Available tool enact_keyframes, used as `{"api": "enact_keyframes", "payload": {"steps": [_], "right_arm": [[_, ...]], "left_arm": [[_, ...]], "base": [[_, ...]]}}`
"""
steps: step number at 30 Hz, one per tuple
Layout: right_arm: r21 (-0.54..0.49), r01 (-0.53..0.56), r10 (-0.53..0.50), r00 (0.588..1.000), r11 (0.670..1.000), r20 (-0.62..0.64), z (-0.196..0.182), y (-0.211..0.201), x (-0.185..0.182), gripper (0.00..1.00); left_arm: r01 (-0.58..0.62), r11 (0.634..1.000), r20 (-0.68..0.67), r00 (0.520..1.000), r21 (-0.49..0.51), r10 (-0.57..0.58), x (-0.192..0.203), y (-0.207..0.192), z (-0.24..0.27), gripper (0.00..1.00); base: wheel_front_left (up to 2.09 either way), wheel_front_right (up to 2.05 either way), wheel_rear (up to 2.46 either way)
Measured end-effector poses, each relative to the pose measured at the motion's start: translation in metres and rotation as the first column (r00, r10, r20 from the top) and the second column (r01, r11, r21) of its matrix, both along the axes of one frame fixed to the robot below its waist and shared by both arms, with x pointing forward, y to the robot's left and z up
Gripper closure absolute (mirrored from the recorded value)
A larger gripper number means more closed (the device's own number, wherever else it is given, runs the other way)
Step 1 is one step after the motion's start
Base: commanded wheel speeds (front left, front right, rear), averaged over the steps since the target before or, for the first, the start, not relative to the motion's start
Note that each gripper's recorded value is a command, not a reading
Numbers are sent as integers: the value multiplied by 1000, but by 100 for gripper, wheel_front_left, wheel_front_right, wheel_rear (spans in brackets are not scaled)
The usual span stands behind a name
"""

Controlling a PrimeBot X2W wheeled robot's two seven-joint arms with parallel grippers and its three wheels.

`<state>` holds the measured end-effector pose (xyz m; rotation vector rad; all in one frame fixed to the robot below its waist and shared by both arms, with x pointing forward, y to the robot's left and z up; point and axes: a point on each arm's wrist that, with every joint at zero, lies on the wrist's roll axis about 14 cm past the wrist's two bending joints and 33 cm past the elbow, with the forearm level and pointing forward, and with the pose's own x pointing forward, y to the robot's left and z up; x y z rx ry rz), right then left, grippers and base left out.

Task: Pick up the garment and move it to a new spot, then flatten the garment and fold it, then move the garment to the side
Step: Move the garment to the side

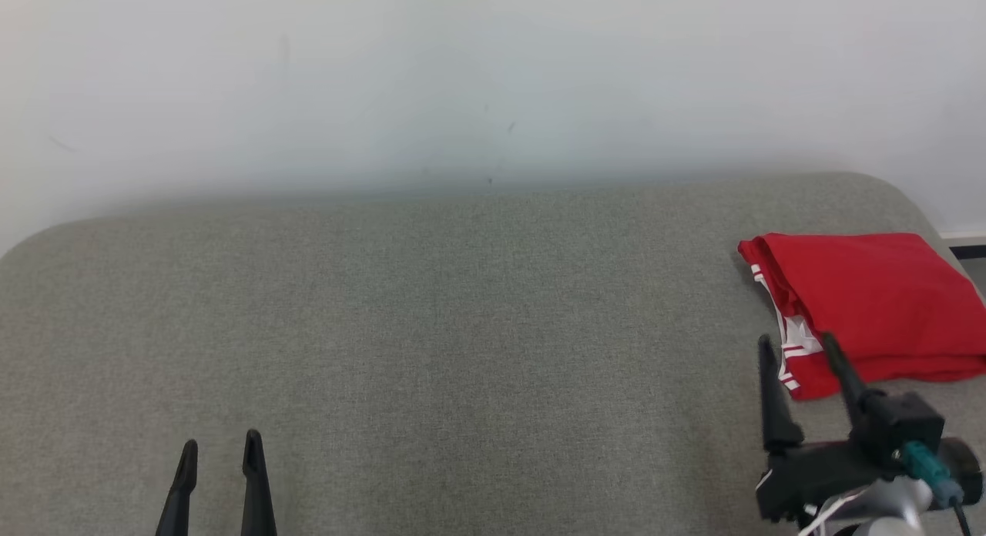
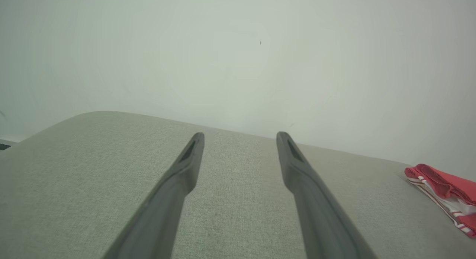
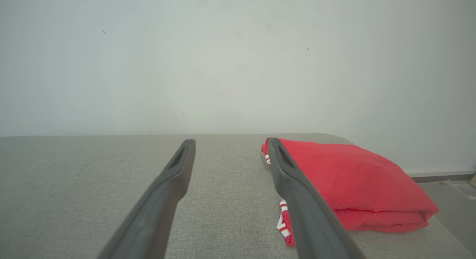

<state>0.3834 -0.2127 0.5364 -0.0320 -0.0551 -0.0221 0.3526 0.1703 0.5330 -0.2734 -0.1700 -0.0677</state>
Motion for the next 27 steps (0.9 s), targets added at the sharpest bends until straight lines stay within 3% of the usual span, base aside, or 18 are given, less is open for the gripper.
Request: {"api": "enact_keyframes", "payload": {"steps": [8,27], "right_arm": [[123,-94,102,993,988,-58,-31,36,-21,0],[140,-99,113,989,985,-97,-44,40,-23,0]], "left_arm": [[-28,999,-28,999,17,29,-13,9,-9,0],[-27,999,-94,995,22,29,-16,9,-30,0]], "base": [[0,0,0],[0,0,0]]}}
